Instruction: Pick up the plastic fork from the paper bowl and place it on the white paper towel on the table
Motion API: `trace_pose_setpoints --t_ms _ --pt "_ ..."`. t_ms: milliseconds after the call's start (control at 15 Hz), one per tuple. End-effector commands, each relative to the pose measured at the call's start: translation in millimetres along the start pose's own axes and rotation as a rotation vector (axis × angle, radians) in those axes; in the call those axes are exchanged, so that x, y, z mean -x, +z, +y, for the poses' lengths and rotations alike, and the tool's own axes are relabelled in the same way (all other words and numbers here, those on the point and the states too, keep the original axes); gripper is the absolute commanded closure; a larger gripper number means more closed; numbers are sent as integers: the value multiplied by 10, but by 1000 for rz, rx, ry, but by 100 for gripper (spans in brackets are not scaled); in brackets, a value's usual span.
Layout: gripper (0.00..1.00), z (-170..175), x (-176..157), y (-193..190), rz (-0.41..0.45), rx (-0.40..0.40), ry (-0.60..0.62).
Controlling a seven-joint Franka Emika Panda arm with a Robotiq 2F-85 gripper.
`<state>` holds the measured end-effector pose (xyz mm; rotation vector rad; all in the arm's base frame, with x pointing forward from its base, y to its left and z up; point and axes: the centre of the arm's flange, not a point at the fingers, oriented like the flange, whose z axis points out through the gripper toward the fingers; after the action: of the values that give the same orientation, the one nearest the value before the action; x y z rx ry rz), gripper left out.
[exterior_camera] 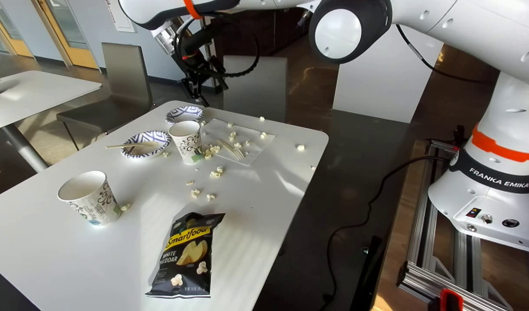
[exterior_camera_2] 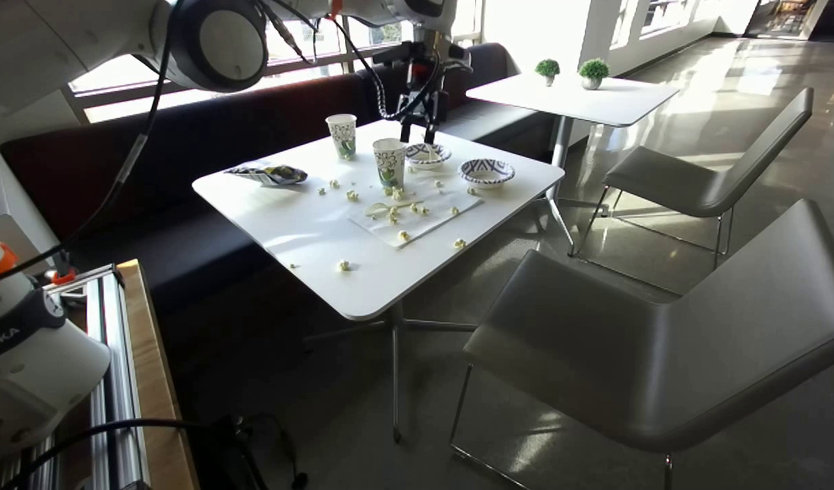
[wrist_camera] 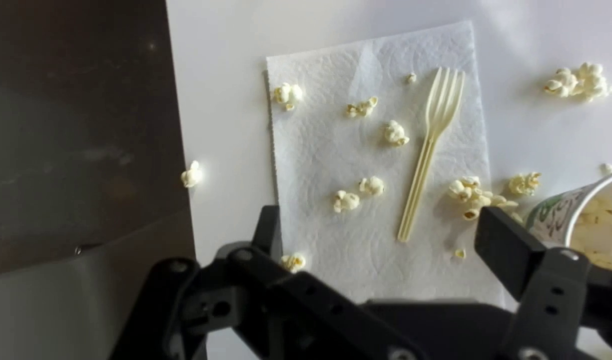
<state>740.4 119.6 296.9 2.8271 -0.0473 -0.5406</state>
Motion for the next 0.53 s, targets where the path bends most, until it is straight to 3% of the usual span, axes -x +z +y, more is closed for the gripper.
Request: trace_pose_setpoints --t_ms 0,400,467 --pt "0 -16 806 -33 96 121 -127" --pt "0 -92 988 -525 299 233 -344" --pt "0 -279 338 -941 234 195 -288"
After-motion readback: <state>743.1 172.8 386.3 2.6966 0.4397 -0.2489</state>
